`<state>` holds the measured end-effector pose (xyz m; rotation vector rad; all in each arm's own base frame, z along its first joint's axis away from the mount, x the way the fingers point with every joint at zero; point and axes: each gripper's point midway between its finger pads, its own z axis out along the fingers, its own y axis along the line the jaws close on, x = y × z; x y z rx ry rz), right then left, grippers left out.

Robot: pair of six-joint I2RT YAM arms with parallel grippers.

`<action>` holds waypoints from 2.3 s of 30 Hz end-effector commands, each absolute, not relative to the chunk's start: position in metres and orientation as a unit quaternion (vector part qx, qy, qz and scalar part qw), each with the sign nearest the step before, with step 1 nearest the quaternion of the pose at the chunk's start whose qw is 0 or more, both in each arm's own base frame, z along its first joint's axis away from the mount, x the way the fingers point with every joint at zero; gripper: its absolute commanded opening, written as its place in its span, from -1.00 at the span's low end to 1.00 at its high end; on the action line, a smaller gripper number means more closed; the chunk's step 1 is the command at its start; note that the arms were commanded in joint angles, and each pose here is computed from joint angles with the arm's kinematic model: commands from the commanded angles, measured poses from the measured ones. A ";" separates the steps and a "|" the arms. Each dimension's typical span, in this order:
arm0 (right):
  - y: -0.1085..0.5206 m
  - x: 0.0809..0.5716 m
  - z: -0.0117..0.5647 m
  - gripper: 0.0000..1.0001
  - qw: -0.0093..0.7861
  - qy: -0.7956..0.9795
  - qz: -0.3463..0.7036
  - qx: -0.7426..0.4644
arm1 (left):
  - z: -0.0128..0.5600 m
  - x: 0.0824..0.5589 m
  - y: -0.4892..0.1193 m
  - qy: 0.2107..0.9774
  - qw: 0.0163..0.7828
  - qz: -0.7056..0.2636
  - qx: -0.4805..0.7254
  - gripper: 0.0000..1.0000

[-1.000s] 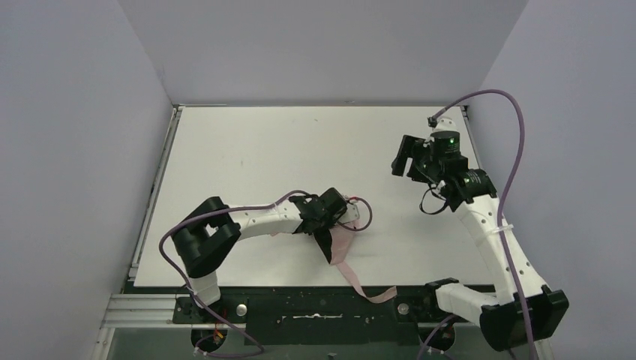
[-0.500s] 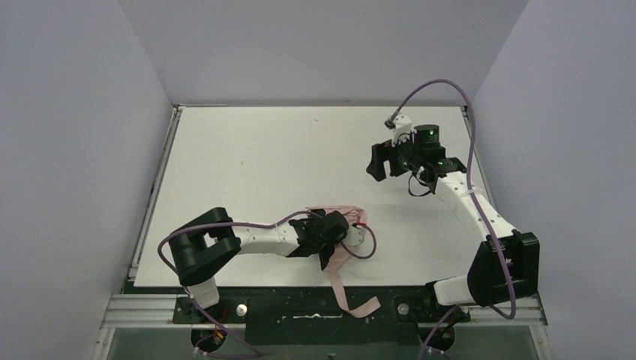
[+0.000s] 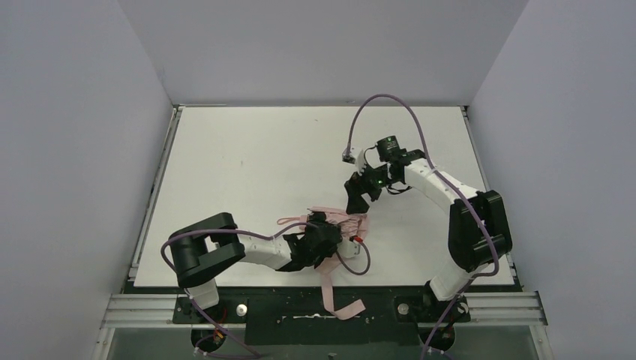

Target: Put away the umbrella

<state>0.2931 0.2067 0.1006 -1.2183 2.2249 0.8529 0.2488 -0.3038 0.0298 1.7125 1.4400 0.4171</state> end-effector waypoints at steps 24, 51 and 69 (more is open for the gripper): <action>0.214 0.227 0.029 0.51 0.057 0.801 0.328 -0.498 | 0.040 0.247 -0.314 0.561 0.458 0.163 0.670 -1.00; 0.196 0.284 0.024 -0.65 0.236 0.791 0.106 -0.554 | 0.194 0.202 -0.247 0.686 0.542 -0.118 0.471 0.33; 0.218 0.232 0.028 -0.73 0.382 0.563 -0.064 -0.730 | 0.183 0.212 -0.266 0.700 0.474 -0.216 0.489 0.65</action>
